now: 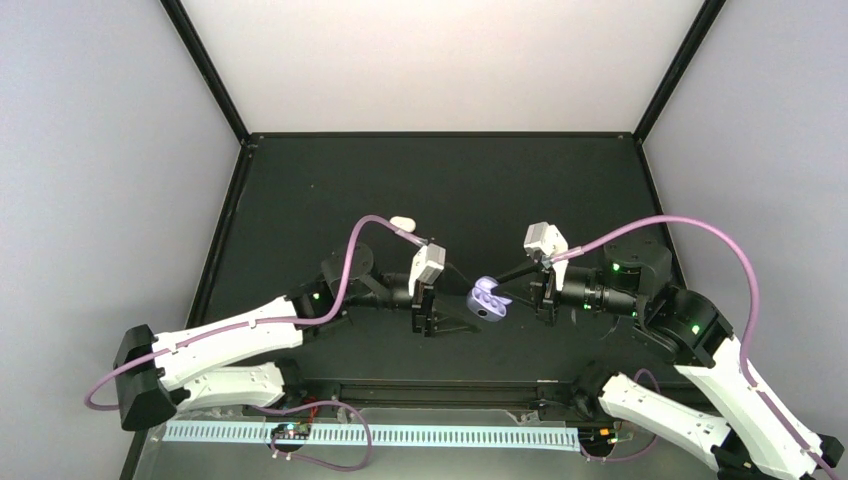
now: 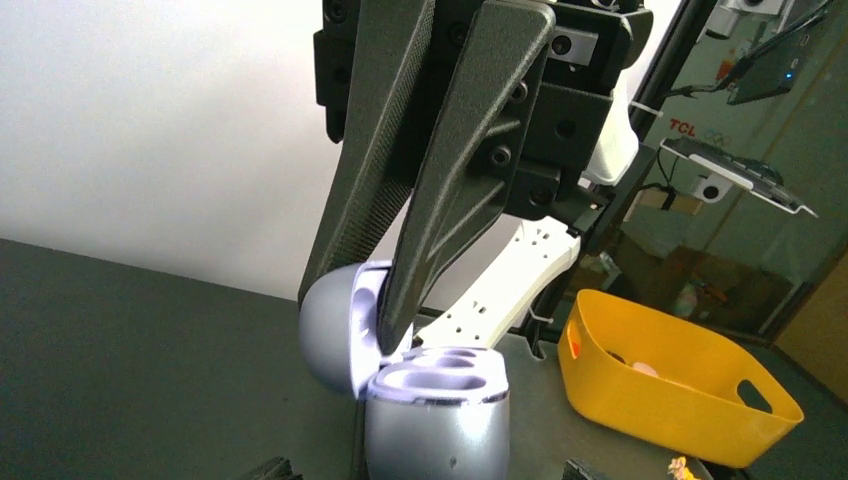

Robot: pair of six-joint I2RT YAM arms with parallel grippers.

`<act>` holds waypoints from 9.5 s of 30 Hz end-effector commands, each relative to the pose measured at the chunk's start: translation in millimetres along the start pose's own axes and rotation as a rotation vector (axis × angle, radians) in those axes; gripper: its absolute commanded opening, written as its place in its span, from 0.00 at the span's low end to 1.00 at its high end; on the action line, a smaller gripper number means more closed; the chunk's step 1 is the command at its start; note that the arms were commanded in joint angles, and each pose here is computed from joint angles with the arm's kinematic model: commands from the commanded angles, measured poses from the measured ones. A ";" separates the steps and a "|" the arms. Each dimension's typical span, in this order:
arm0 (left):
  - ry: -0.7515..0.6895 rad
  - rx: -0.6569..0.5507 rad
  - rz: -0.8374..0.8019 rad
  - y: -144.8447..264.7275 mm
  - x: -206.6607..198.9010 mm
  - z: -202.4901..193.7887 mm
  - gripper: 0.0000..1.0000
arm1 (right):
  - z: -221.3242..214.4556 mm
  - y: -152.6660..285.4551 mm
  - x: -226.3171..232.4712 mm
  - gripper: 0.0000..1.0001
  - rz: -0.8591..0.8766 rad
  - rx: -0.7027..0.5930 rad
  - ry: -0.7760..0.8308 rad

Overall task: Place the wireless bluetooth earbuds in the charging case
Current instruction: Open the charging case, then pick up the earbud from the center of the board.

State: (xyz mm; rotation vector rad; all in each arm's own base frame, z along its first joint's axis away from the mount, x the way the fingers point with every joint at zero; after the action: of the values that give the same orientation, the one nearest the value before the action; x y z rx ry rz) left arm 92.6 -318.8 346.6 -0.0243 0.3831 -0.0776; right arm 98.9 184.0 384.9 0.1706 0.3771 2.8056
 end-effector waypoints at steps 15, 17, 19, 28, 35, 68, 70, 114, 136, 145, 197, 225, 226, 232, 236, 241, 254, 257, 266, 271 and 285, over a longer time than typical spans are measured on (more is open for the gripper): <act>0.020 -0.030 -0.061 -12.6 -6.4 25.5 0.55 | -4.2 1.8 -6.2 0.01 -0.053 0.002 0.028; 0.024 -0.029 -0.061 -12.9 -6.3 25.8 0.55 | -4.7 2.2 -6.7 0.01 -0.059 0.005 0.030; 0.026 -0.028 -0.057 -13.3 -5.3 26.2 0.53 | -4.9 1.7 -6.8 0.01 -0.057 0.005 0.030; 0.030 -0.018 -0.058 -16.0 -4.3 26.7 0.33 | -3.8 1.1 -6.5 0.01 -0.053 0.003 0.027; 0.031 -0.008 -0.055 -14.6 -3.9 22.6 0.18 | -3.2 1.4 -5.4 0.01 -0.045 -0.001 0.025; -0.203 -0.261 0.414 139.3 -10.0 16.6 0.01 | -99.4 -109.3 -64.8 0.64 -0.149 0.088 -0.412; -0.233 -0.273 0.434 147.6 -14.6 16.6 0.02 | -115.5 -126.1 -70.9 0.64 -0.172 0.129 -0.427; -0.327 -0.252 0.434 165.8 -28.2 -0.4 0.01 | -211.0 -309.1 -64.9 0.34 -0.179 0.711 -0.289; -0.321 -0.230 0.453 160.6 -20.5 -1.1 0.02 | -218.9 -286.4 -72.2 0.29 -0.247 0.756 -0.205; -0.321 -0.232 0.457 161.3 -20.2 -1.3 0.01 | -188.5 -260.7 -102.6 0.34 -0.328 0.556 -0.405; -0.308 -0.220 0.452 157.8 -17.3 -3.0 0.01 | -232.9 -240.8 -128.3 0.15 -0.461 0.647 -0.462; -0.296 -0.214 0.455 156.3 -15.0 -4.3 0.02 | -255.4 -157.7 -149.5 0.26 -0.817 0.360 -1.008; -0.296 -0.211 0.454 156.0 -14.7 -4.6 0.01 | -251.3 -157.8 -149.4 0.27 -0.805 0.366 -0.986; -0.295 -0.207 0.455 155.1 -13.8 -4.9 0.02 | -227.1 -157.0 -154.6 0.28 -0.745 0.484 -0.726; -0.293 -0.201 0.455 153.7 -12.6 -5.2 0.02 | -229.2 -160.7 -158.0 0.26 -0.706 0.551 -0.671; -0.292 -0.200 0.455 153.5 -12.3 -5.3 0.02 | -239.6 -166.5 -157.6 0.26 -0.712 0.547 -0.748; -0.299 -0.210 0.445 155.8 -16.5 -4.1 0.02 | -260.7 -174.2 -160.7 0.29 -0.725 0.557 -0.869; -0.300 -0.211 0.444 155.9 -16.7 -3.9 0.02 | -263.8 -175.3 -160.6 0.29 -0.723 0.572 -0.868; -0.297 -0.205 0.445 154.6 -15.4 -4.6 0.02 | -266.4 -173.3 -160.8 0.26 -0.727 0.588 -0.842; -0.297 -0.205 0.445 154.7 -15.4 -4.7 0.02 | -252.8 -173.0 -162.4 0.32 -0.716 0.561 -0.816; -0.295 -0.204 0.443 154.3 -15.3 -4.8 0.02 | -240.8 -174.9 -178.0 0.28 -0.759 0.561 -0.790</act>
State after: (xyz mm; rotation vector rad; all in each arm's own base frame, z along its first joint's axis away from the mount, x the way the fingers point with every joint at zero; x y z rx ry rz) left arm 87.9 -165.2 337.1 -0.1323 0.1015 0.3999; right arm 271.5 233.2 89.4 1.0056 0.7906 1.6723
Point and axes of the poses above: each gripper's point midway between its finger pads, its own y axis back along the fingers, its own x axis along the line the jaws close on, z = x × y, the point moved 4 cm from there along y, back along the fingers, and after that the axes turned 4 degrees about y, right-handed, at the moved point
